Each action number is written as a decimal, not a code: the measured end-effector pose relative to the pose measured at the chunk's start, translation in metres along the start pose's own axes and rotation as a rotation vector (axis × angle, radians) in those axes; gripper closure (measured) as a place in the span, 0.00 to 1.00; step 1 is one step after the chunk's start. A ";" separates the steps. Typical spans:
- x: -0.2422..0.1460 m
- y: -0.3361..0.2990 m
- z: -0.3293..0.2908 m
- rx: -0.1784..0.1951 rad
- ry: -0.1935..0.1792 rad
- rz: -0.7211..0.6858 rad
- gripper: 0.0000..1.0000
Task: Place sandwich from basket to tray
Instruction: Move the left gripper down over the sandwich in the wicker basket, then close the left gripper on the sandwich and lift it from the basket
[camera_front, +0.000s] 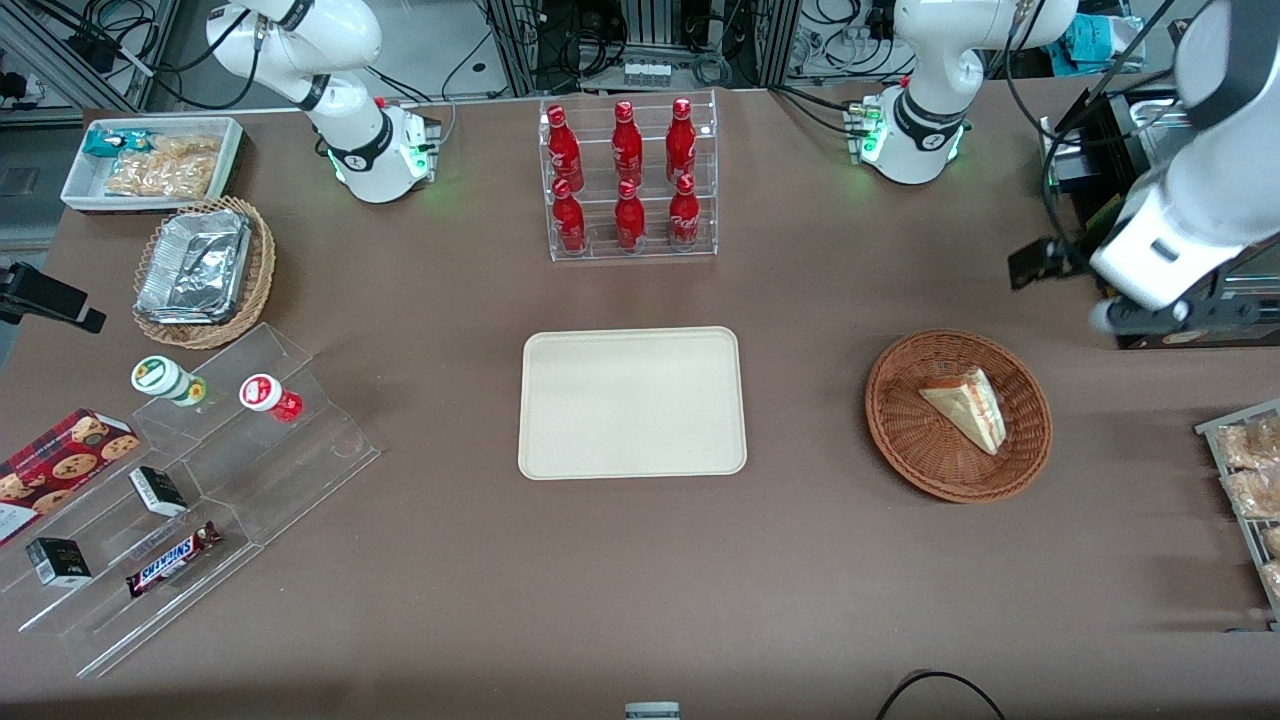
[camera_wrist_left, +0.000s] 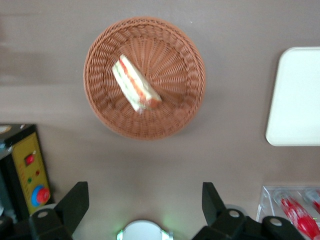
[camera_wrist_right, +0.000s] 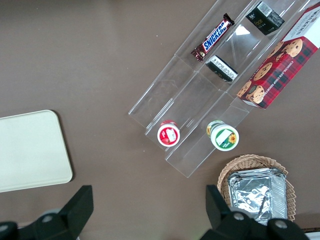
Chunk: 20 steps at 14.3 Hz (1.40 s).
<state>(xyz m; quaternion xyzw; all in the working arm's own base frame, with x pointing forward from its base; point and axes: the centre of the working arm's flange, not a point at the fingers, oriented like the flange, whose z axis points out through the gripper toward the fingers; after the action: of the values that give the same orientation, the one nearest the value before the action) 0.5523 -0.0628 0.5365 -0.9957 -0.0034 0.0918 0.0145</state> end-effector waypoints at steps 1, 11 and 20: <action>0.009 0.000 0.027 0.006 -0.003 0.001 0.00; 0.010 -0.041 0.195 -0.005 0.100 -0.322 0.00; 0.022 -0.032 0.271 -0.079 0.159 -0.904 0.00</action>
<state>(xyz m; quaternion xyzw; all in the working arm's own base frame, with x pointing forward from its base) 0.5247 -0.0227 0.2671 -0.8981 -0.4396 -0.0008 0.0153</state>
